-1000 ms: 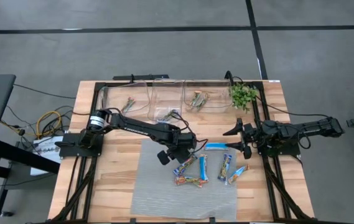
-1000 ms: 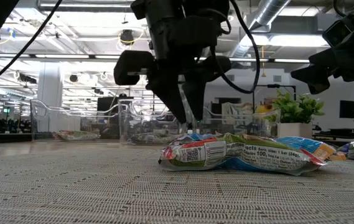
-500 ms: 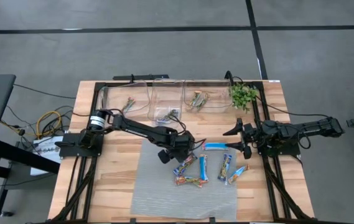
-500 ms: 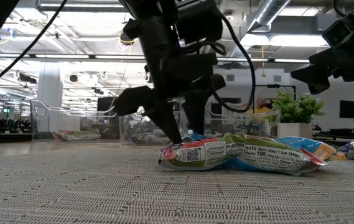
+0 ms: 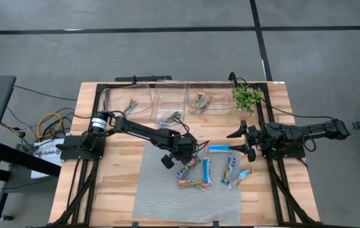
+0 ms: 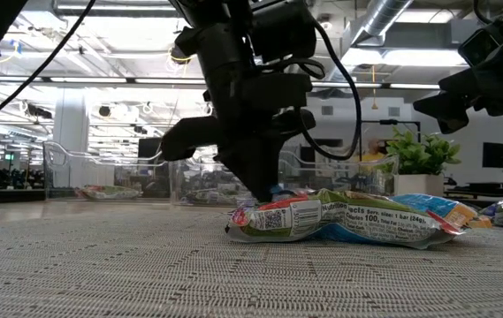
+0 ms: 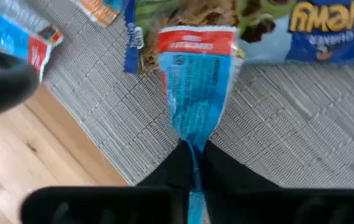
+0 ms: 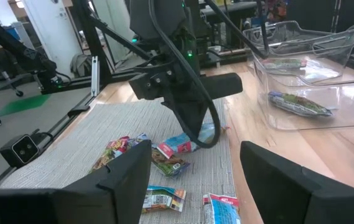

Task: Pick and place Granola Bars by type
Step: Put the top left red granola bar into the left transparent bin

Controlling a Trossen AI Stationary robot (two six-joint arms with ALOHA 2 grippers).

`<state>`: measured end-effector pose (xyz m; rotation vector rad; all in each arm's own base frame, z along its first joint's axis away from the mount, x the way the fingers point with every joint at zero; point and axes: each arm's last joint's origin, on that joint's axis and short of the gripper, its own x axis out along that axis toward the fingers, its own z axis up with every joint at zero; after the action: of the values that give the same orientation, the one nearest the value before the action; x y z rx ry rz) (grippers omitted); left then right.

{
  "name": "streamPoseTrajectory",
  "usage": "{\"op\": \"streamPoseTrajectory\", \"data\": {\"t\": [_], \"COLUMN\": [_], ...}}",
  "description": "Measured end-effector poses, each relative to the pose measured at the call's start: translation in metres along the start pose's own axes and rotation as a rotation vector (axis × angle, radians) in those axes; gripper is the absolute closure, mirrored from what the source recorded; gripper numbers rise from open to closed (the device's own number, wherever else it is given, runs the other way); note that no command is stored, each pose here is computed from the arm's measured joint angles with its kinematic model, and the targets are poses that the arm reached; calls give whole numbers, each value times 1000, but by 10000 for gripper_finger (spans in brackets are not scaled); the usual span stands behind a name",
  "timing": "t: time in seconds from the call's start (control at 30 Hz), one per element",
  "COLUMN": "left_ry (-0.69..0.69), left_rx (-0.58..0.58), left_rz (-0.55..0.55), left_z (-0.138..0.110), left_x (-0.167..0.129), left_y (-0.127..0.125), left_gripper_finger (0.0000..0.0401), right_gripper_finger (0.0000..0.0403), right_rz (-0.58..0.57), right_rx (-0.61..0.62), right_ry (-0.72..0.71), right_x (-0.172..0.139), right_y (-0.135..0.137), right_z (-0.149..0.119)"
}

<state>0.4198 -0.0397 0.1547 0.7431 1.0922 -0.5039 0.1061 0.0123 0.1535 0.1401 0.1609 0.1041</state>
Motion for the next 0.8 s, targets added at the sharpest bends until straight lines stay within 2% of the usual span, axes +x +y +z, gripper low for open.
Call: {"op": "streamPoseTrajectory", "data": {"t": [0.17, 0.27, 0.43, 0.8], "left_ry": [4, -32, -189, -662], "left_rx": [-150, -271, -462, -873], "left_rz": [4, -8, -29, 84], "left_z": [0, 5, 16, 25], "left_x": [-1, -12, -43, -130], "left_y": [1, 4, 16, 51], "left_gripper_finger": [386, 385, 398, 399], "right_gripper_finger": [163, 163, 163, 163], "right_rz": [0, 0, 0, 0], "right_rx": [0, 0, 0, 0], "right_ry": [0, 0, 0, 0], "right_x": [0, 0, 0, 0], "right_y": [0, 0, 0, 0], "right_z": [0, 0, 0, 0]}}
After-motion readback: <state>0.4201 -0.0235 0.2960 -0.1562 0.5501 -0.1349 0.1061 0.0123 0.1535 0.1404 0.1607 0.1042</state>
